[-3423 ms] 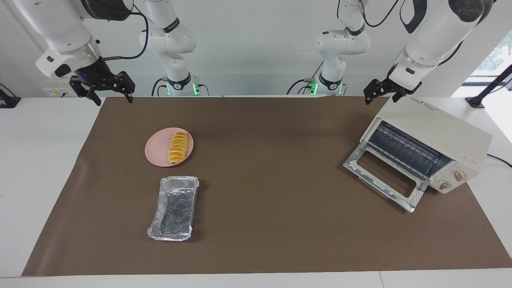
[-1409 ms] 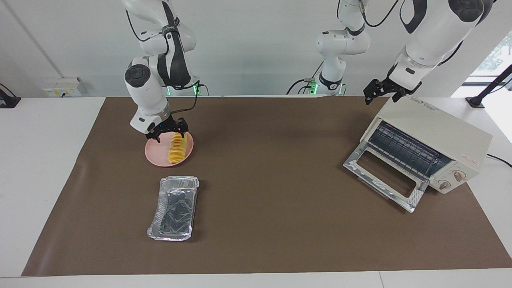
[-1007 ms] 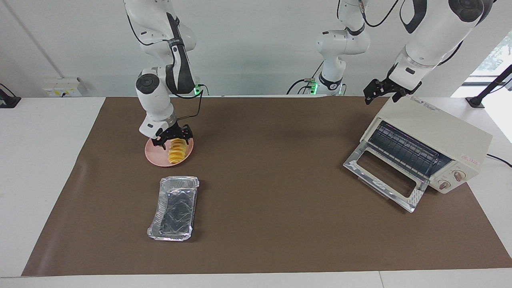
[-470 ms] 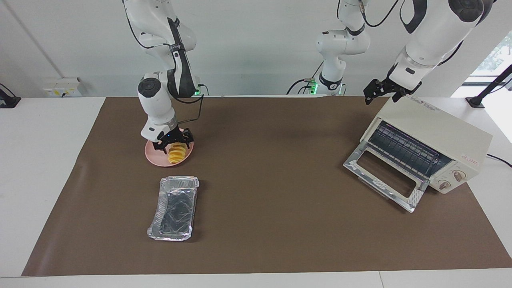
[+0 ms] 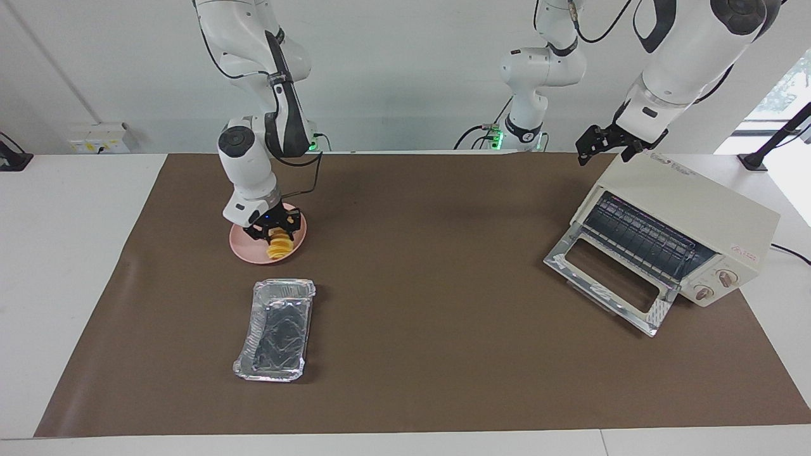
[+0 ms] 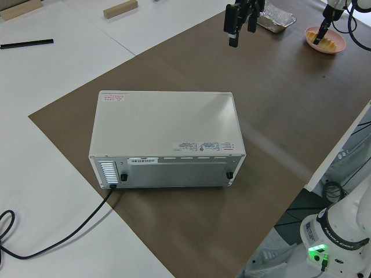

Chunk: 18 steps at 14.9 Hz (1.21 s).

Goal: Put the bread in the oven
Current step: 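Close the right gripper on the orange bread roll, then lift the bread with the right gripper and carry it to the foil tray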

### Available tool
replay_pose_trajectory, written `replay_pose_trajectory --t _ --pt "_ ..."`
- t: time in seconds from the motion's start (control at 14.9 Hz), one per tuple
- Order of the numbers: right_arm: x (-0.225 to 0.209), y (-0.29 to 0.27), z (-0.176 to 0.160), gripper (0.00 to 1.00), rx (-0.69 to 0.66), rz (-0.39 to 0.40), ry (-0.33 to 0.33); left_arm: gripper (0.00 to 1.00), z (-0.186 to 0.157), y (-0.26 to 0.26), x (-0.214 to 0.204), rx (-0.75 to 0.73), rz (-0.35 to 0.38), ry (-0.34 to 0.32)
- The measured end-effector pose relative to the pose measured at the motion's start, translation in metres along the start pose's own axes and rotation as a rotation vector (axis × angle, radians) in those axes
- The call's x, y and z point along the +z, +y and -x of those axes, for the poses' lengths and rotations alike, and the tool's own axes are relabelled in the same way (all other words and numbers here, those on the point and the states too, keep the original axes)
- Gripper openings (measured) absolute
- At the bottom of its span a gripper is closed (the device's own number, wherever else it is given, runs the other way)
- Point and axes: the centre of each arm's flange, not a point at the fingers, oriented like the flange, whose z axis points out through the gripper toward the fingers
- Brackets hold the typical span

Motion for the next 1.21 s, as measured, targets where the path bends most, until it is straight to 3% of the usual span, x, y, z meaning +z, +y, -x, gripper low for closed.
replay_pose_trajectory --t 0.07,0.4,0.6,0.87,1.21 --pt "0.0 0.001 0.0 0.35 0.001 0.0 0.001 1.0 0.0 0.0 0.0 0.0 0.0 0.0" --pt "-0.001 0.001 -0.001 0.15 0.002 0.0 -0.002 1.0 0.0 0.0 0.0 0.0 0.0 0.0" --pt "-0.009 0.002 -0.005 0.13 0.002 -0.007 -0.046 1.0 0.0 0.0 0.0 0.0 0.0 0.0" --pt "-0.063 0.007 -0.034 0.13 0.005 -0.015 -0.096 1.0 0.0 0.0 0.0 0.0 0.0 0.0" --pt "-0.139 0.026 -0.087 0.13 0.005 0.031 -0.005 1.0 0.0 0.0 0.0 0.0 0.0 0.0"
